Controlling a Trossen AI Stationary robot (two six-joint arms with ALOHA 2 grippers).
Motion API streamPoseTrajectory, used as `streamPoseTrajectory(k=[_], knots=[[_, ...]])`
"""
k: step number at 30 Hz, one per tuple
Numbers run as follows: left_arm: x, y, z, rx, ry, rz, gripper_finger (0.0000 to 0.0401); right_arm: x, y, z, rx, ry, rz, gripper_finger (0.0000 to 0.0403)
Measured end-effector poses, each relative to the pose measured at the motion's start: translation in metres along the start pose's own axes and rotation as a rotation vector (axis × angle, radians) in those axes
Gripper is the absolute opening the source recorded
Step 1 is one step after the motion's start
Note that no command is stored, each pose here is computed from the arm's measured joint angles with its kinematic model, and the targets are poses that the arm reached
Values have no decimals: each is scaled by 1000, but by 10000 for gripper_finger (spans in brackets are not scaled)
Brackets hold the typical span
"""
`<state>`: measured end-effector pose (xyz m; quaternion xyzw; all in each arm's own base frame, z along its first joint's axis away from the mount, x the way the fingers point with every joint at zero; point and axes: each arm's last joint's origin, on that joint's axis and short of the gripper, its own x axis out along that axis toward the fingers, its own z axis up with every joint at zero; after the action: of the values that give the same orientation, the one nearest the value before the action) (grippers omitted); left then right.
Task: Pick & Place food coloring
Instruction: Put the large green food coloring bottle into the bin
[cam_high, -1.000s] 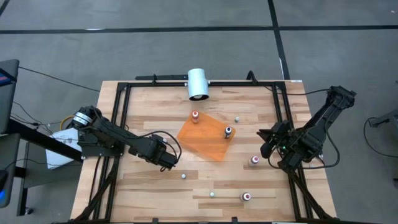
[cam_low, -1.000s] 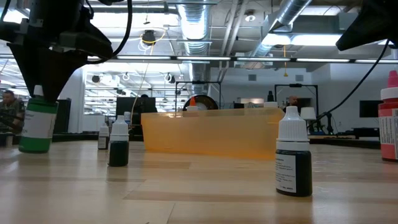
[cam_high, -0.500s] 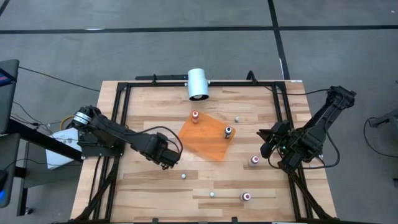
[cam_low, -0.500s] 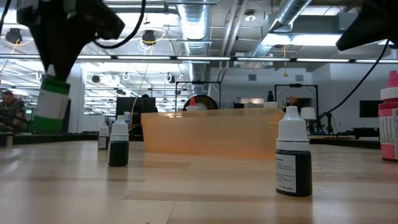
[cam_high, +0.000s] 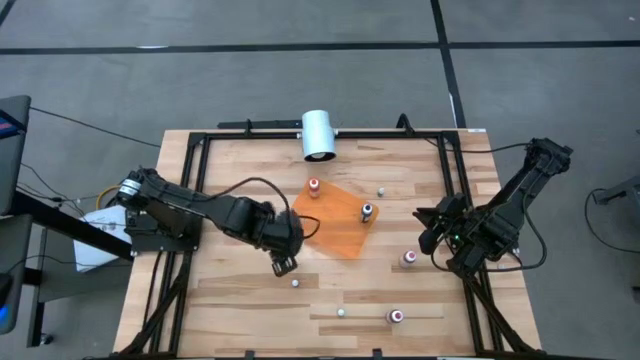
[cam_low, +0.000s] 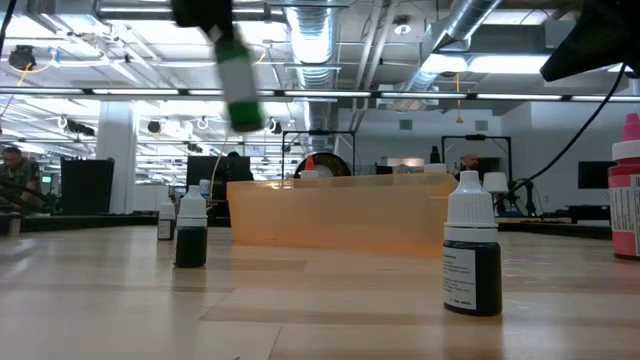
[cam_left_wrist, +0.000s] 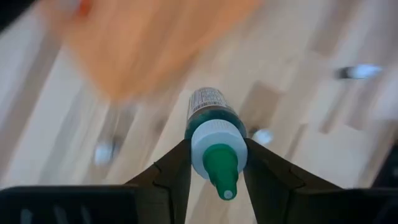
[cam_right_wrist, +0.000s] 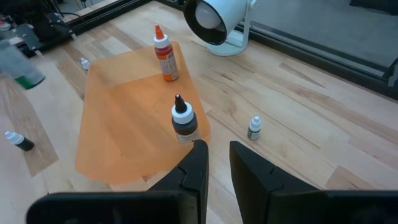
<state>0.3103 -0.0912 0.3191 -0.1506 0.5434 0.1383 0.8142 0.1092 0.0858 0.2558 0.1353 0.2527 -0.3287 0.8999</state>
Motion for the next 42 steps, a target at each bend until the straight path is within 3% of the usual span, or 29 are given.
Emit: streamPoseTrajectory(k=[4,9,17,20,25,30,36,42], knots=[[-4,-8,12,201,-112,-81,122,0,0,0,-1,0,0,56],[-4,-9,16,379,-160,-85,122,0,0,0,-1,0,0,56],[-5,-10,17,427,-175,-88,122,0,0,0,-2,0,0,56],[-5,-9,19,381,-187,-76,122,0,0,0,-2,-1,0,56],[-4,2,32,142,-276,6,122,0,0,0,-2,-1,0,56],[-2,21,51,-60,-347,13,122,0,0,0,-2,-1,0,56],[0,45,71,-156,-398,9,122,0,0,0,1,-3,0,56],[13,61,81,-190,-356,16,122,0,0,0,5,-3,2,56]])
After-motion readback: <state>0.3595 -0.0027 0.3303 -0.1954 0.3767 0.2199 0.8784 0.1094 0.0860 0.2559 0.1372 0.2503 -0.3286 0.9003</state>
